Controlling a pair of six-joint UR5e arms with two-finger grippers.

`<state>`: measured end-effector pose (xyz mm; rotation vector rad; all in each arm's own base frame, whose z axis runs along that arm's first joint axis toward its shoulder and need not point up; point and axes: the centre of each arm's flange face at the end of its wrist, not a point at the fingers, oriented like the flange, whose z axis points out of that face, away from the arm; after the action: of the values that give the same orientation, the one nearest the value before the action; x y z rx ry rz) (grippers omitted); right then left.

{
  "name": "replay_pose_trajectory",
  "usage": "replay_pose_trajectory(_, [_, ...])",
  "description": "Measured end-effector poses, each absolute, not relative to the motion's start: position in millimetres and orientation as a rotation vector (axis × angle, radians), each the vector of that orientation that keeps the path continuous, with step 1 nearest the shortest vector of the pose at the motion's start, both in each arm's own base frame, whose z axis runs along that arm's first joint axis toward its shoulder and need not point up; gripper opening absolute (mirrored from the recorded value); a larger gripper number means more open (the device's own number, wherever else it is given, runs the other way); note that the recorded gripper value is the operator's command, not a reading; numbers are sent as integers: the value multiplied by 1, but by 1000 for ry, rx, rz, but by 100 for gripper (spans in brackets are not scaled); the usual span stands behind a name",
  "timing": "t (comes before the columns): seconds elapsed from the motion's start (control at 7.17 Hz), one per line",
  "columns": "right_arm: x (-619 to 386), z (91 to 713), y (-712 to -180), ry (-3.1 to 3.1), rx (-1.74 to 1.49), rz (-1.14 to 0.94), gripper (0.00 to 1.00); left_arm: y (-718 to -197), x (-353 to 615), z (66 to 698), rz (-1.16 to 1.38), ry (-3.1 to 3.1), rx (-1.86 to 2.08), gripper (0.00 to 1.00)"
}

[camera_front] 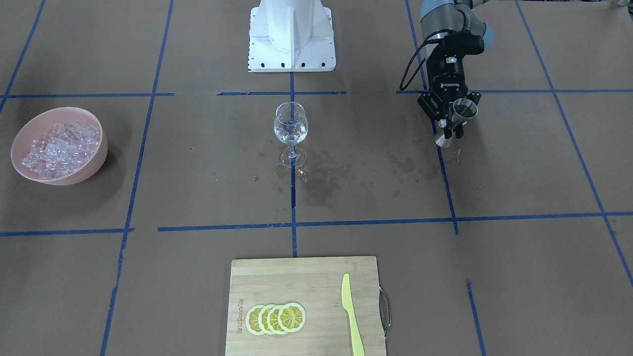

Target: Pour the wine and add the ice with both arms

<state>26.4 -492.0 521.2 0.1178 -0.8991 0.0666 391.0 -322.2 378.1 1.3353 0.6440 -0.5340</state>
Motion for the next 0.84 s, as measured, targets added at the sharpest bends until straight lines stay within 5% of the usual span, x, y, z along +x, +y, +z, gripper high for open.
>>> replay_pose_trajectory(0.84, [-17,483,-484,-909,102,42,100,-320,394,308,-502,682,1375,0])
